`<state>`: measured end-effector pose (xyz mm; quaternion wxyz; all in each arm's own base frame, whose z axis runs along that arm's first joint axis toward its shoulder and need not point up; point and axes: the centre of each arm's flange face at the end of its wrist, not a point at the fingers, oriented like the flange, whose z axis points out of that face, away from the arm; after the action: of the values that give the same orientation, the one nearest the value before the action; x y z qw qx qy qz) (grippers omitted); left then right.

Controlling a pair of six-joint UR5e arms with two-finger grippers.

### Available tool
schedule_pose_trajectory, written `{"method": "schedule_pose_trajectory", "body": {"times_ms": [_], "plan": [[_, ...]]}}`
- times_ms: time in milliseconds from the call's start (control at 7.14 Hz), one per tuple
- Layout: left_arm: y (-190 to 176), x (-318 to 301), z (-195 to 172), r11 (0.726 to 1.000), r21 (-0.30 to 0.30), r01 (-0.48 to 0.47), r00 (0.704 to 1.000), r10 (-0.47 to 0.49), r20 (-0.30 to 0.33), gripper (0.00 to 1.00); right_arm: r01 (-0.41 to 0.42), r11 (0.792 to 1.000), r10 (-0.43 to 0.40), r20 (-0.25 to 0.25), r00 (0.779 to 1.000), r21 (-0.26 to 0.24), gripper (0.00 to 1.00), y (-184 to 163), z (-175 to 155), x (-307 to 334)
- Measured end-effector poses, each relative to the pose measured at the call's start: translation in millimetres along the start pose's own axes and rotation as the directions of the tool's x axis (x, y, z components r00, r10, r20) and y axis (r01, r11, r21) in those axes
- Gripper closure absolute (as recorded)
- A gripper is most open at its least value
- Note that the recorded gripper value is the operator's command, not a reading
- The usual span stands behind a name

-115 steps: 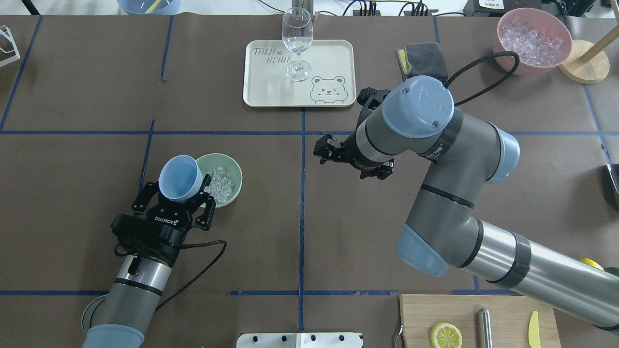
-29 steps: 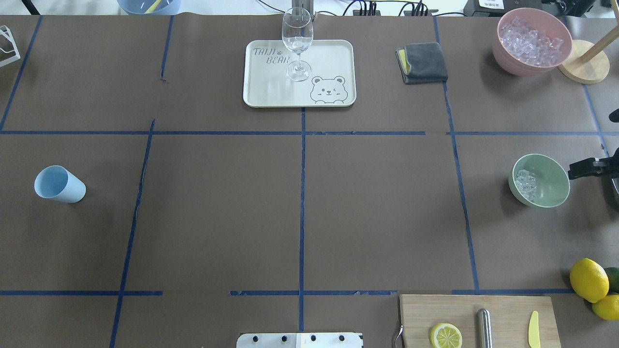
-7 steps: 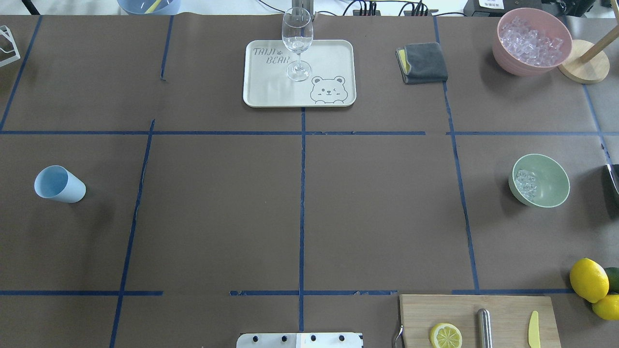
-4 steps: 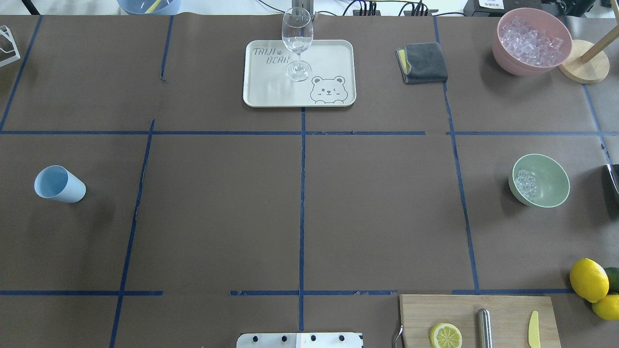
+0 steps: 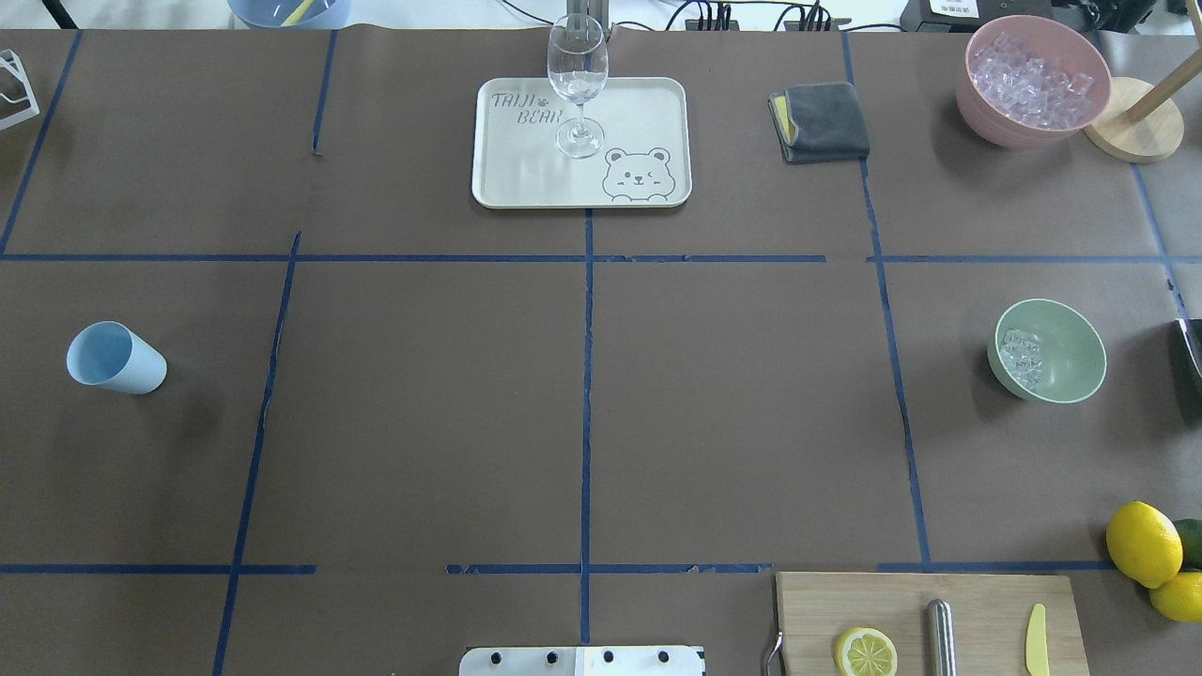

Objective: Pour ice into bowl

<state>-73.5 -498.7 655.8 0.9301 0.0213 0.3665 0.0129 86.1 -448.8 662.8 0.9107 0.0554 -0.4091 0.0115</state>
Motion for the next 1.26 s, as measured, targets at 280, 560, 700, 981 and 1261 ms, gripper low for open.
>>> {"method": "schedule_pose_trajectory", "body": {"times_ms": [280, 560, 700, 981, 1261], "plan": [[0.4, -1.9, 4.4, 1.000, -0.008, 0.007, 1.000, -0.007, -0.022, 0.00, -0.003, 1.000, 0.003, -0.001, 1.000, -0.003, 0.00, 0.9, 1.2, 1.4], [0.6, -2.4, 5.5, 1.000, -0.009, 0.009, 1.000, -0.009, -0.027, 0.00, -0.008, 1.000, 0.008, -0.001, 1.000, -0.004, 0.00, 0.8, 1.8, 2.2], [0.6, -2.4, 5.6, 1.000, -0.010, 0.009, 1.000, -0.009, -0.027, 0.00, -0.009, 1.000, 0.009, -0.002, 1.000, -0.001, 0.00, -1.6, 0.4, 0.3], [0.5, -2.0, 5.2, 1.000, -0.009, 0.008, 1.000, -0.009, -0.028, 0.00, 0.008, 1.000, -0.008, -0.001, 1.000, -0.004, 0.00, -11.1, 1.9, -10.6], [-0.2, -1.3, 4.4, 1.000, -0.007, 0.007, 1.000, -0.007, -0.028, 0.00, 0.023, 1.000, -0.023, 0.002, 1.000, -0.011, 0.00, -17.4, 6.0, -20.7]]}}
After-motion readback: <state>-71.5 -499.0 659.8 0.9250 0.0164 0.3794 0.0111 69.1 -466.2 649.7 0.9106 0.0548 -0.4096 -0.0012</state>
